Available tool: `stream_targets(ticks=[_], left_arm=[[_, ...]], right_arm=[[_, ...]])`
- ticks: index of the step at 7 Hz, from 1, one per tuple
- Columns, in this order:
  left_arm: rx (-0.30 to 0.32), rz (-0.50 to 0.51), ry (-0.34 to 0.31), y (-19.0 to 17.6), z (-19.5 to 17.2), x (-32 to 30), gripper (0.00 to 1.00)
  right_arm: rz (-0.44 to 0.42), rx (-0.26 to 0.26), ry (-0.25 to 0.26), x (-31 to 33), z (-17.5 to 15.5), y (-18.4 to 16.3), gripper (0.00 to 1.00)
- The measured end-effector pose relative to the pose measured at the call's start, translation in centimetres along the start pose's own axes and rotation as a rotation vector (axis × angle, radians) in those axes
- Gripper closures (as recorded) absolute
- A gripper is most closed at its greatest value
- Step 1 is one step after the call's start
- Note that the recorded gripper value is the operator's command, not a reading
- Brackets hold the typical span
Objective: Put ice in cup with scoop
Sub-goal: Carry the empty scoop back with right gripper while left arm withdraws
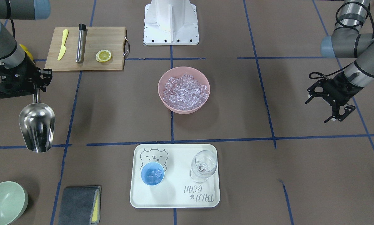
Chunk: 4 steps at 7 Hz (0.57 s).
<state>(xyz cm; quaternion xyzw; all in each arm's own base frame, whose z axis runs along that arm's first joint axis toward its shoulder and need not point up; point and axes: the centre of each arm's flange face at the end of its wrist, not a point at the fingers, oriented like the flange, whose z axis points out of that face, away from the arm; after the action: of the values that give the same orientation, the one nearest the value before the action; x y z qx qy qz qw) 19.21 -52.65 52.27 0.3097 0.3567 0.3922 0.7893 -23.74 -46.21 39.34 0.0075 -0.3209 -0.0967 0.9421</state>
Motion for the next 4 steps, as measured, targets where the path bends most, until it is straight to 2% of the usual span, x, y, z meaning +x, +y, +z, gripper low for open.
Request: stream_targets(ticks=[2,4], left_arm=[[-0.102,-0.149,-0.033,1.1,-2.3,-2.9,0.0],[-0.136,-0.214,-0.049,3.0,-3.5,-4.7,0.0]], right_arm=[[0.051,0.041,-0.031,3.4,2.9,3.2,1.0],[0.123,0.06,-0.061,4.1,5.5,5.6,1.0]])
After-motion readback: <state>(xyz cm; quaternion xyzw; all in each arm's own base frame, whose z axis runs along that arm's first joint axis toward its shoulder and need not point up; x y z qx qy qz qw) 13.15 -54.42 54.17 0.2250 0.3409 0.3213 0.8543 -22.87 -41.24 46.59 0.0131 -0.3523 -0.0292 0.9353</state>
